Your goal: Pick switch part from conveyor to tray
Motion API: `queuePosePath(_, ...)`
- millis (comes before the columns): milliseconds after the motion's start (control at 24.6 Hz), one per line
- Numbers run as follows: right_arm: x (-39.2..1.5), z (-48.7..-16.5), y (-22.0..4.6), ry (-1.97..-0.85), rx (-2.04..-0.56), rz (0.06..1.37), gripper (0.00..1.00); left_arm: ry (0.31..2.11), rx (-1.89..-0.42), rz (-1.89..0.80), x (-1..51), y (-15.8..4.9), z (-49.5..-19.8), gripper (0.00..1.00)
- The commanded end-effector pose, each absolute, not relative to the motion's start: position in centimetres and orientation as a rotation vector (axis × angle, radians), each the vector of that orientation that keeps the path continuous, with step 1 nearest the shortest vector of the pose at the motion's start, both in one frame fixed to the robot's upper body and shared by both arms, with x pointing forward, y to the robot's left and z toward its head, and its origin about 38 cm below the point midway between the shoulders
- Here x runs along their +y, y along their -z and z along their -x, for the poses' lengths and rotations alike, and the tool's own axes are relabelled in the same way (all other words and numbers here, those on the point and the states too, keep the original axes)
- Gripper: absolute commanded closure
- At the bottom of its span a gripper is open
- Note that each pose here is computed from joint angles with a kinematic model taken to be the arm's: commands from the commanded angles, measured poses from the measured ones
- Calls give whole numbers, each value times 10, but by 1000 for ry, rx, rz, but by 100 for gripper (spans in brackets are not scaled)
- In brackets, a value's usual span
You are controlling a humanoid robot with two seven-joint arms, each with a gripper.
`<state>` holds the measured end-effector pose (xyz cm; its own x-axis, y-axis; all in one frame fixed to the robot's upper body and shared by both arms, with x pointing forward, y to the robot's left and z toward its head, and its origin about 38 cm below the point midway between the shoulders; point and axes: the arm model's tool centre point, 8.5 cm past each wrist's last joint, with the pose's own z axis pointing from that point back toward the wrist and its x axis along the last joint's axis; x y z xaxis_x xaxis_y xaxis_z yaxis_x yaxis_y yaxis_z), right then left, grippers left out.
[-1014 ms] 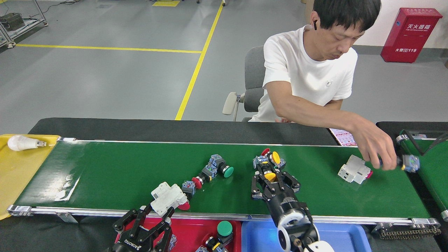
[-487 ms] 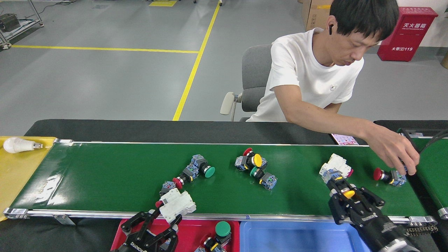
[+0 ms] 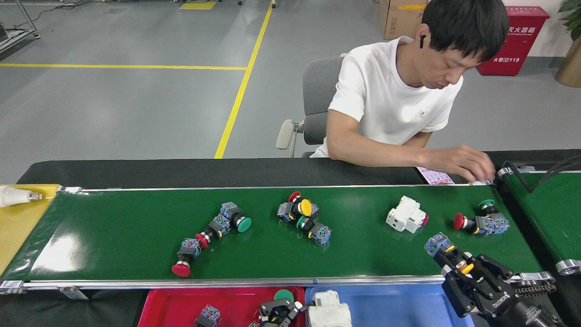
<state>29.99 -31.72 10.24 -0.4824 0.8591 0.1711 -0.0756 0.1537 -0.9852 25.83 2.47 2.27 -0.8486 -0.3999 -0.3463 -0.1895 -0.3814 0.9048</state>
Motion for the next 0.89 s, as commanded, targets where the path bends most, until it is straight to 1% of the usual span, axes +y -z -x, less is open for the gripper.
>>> queuePosePath(0, -315, -300, -108, -1454, -1640, 778, 95, 2351, -1694, -816, 15, -29, -257, 23)
queuePosePath(41, -314, -301, -108, -1453, -1639, 774, 95, 2354, -1694, -815, 16, -29, -256, 0)
queuePosePath(162, -299, -303, -104, -1447, -1638, 737, 95, 2337, -1695, -828, 21, -32, -258, 0)
queuePosePath(203, -294, -303, -104, -1438, -1645, 733, 95, 2307, -1711, -837, 23, -38, -260, 0)
queuePosePath(284, -290, -304, -106, -1430, -1657, 731, 95, 2181, -1744, -846, 37, -54, -269, 0)
queuePosePath(365, -281, -305, -105, -1446, -1674, 709, 95, 2024, -1744, -851, 62, -65, -282, 0)
queuePosePath(406, -273, -306, -104, -1457, -1687, 688, 96, 1945, -1738, -867, 82, -72, -290, 0)
queuePosePath(487, -257, -307, -102, -1486, -1710, 647, 96, 1786, -1698, -885, 123, -76, -302, 0)
queuePosePath(568, -226, -306, -97, -1548, -1740, 576, 95, 1643, -1616, -930, 176, -74, -309, 0)
queuePosePath(649, -185, -305, -91, -1635, -1765, 503, 95, 1546, -1520, -975, 224, -67, -308, 0)
queuePosePath(730, -144, -303, -91, -1670, -1820, 426, 94, 1490, -1408, -1016, 264, -56, -296, 0)
queuePosePath(852, -82, -295, -89, -1746, -1883, 308, 88, 1430, -1283, -1082, 307, -50, -282, 0)
